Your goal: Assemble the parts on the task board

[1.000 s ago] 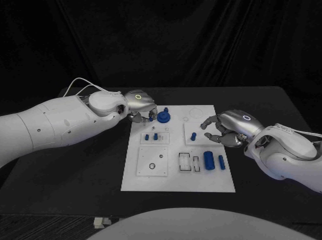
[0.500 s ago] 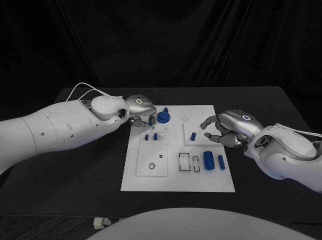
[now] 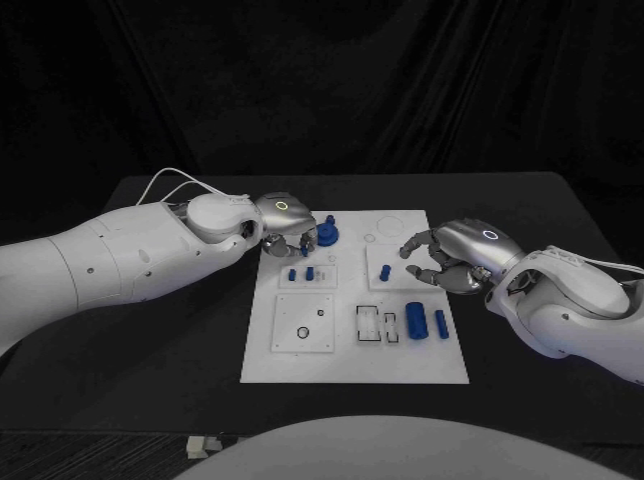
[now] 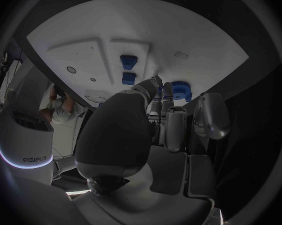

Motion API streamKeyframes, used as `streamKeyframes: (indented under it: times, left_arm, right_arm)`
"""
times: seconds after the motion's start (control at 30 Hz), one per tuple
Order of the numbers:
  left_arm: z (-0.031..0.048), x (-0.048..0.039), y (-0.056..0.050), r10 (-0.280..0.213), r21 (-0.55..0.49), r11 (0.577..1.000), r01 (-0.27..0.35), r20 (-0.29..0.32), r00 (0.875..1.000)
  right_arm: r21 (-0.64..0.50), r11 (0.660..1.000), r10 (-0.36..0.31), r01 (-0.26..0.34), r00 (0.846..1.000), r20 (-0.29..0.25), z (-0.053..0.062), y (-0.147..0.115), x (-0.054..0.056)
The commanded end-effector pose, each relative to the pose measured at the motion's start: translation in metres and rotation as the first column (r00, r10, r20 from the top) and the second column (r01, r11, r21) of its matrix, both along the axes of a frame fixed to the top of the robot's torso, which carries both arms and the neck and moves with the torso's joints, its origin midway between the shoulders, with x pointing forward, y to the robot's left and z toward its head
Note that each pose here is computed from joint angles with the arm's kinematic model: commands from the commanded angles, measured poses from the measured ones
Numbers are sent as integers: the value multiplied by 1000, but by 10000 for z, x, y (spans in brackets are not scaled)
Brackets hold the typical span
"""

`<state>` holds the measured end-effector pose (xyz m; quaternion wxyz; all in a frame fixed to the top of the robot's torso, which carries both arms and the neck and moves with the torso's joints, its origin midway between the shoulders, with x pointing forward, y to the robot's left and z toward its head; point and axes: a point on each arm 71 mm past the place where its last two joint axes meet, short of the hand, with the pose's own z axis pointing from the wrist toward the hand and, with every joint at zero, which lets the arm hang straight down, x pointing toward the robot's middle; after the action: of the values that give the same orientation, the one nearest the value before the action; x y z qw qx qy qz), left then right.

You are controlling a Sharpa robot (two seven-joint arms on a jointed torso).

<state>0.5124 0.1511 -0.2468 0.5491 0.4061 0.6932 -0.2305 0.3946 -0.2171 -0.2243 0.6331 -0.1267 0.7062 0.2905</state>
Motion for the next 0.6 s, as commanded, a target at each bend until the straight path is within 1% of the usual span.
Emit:
streamKeyframes:
  times: [0.03, 0.6]
  left_arm:
    - [-24, -9, -14, -3, 9, 1000, 3, -14, 1000]
    - [-119, -41, -35, -3, 23, 1000, 4, -45, 999]
  right_arm:
    - [-5, 1000, -11, 11, 1000, -6, -9, -6, -6]
    - [-6, 1000, -13, 13, 1000, -8, -8, -10, -11]
